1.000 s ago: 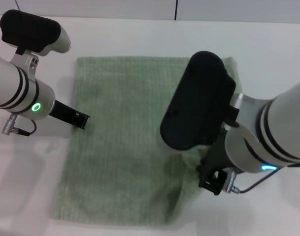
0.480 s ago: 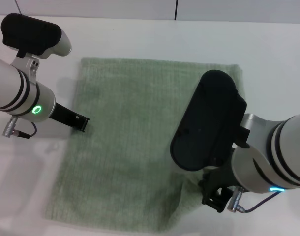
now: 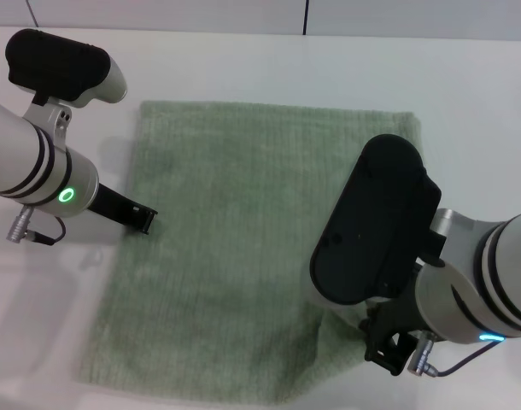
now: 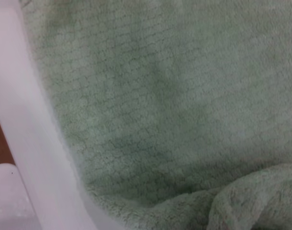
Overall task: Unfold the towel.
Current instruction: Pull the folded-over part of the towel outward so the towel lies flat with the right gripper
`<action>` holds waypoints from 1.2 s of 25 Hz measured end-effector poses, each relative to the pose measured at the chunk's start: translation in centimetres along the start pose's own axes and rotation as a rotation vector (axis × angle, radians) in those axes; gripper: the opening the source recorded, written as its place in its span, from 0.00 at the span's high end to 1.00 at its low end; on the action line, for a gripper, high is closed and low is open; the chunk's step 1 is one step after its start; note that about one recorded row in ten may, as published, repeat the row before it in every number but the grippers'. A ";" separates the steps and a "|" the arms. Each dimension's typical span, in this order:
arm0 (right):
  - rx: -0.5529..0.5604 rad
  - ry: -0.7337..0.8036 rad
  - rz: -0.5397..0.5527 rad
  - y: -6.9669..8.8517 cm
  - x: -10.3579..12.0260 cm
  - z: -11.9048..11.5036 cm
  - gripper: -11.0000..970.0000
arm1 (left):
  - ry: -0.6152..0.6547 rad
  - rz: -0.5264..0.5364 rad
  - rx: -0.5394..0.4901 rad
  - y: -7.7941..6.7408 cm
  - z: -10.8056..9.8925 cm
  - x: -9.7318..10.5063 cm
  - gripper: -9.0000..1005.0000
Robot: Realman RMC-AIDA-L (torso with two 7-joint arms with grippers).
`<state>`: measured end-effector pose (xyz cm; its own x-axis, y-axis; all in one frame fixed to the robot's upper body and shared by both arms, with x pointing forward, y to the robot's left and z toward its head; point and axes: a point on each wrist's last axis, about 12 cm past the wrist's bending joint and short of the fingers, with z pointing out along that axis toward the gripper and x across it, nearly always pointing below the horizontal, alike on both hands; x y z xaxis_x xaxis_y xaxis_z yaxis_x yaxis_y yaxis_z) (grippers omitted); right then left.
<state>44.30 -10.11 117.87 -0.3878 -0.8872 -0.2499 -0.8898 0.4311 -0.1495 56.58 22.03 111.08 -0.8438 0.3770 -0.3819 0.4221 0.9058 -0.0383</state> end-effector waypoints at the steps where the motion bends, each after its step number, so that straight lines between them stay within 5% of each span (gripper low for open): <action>1: 0.000 0.001 0.000 0.0 0.0 0.0 0.89 | 0.001 -0.001 0.000 0.0 0.0 0.0 0.99; 30: -0.024 0.024 0.026 0.6 0.6 0.4 0.86 | -0.005 0.003 0.000 -0.1 -0.2 -0.2 0.99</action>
<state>43.61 -10.36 117.27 -0.4162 -0.8796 -0.2304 -0.8848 0.4501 -0.1202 56.66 21.88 111.34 -0.8407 0.3790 -0.3867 0.4250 0.9044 -0.0375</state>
